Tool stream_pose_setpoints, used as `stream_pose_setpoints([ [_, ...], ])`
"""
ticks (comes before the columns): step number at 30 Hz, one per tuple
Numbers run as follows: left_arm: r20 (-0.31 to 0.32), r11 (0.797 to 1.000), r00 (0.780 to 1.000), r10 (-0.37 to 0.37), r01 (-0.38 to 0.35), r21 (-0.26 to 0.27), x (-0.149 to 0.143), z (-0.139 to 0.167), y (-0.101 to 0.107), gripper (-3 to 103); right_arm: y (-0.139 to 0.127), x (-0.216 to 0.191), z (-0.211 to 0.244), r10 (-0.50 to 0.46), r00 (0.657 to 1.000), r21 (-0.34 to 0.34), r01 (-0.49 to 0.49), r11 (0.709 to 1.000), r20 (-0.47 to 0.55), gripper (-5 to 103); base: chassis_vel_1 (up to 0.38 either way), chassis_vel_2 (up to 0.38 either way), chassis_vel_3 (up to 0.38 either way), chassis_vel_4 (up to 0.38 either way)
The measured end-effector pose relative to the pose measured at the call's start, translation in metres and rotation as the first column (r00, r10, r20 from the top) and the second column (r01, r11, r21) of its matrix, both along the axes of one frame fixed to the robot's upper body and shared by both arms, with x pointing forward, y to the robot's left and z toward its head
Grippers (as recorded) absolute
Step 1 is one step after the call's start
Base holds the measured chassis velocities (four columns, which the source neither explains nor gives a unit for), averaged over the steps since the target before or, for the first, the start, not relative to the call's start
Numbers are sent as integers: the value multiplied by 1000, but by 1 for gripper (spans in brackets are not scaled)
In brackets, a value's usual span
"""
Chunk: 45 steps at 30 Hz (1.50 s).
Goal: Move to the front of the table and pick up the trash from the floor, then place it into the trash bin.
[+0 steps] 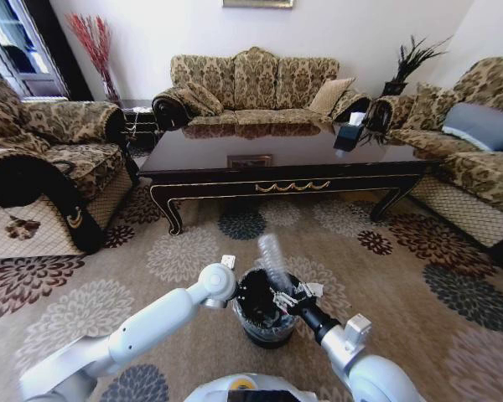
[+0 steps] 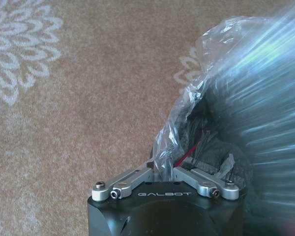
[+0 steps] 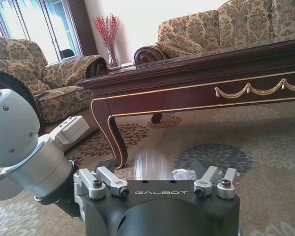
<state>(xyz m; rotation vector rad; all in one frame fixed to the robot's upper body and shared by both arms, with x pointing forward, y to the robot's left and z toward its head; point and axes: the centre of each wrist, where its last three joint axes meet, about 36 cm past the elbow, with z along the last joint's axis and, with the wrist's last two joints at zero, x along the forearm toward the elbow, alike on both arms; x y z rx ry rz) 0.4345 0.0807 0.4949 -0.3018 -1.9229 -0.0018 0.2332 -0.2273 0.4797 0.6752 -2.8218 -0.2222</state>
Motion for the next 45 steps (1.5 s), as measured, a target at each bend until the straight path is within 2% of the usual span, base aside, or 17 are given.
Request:
stream_pose_setpoints([
  [3,-5,1000,1000,7,-7,-2,-1,-2,1,0,1,-1,-3,-3,1000,1,3,1000,-9,98,0,0,0,0],
  [4,-7,1000,1000,8,-8,-2,-1,-2,2,0,1,-1,-4,-3,1000,1,3,1000,-10,99,0,0,0,0],
  [20,-5,999,999,35,-35,-3,3,-2,11,0,-2,1,-7,-19,1000,-6,19,1000,-6,100,0,0,0,0],
  [25,-5,998,998,68,-68,-12,5,-1,23,0,-9,5,-5,-46,999,-19,46,999,16,100,0,0,0,0],
  [30,3,993,993,117,-117,-28,10,5,43,0,-22,18,-7,-84,995,-36,86,996,47,100,0,0,0,0],
  [35,4,982,982,187,-187,-38,12,9,74,0,-56,49,-17,-187,979,-41,191,981,83,100,0,0,0,0],
  [36,4,982,982,187,-187,-38,12,9,74,0,-56,49,-17,-187,979,-41,191,981,83,100,0,0,0,0],
  [40,7,964,966,259,-258,-68,17,18,102,0,-87,71,-50,-243,967,-105,250,963,74,100,0,0,0,0],
  [41,7,964,966,259,-258,-68,17,18,102,0,-87,71,-50,-243,967,-105,250,963,74,100,0,0,0,0],
  [43,6,955,957,290,-289,-73,18,20,116,0,-107,88,-80,-277,959,-151,283,947,62,100,0,0,0,0],
  [45,4,951,954,301,-300,-71,17,19,121,0,-114,94,-92,-292,955,-167,297,940,53,100,0,0,0,0],
])
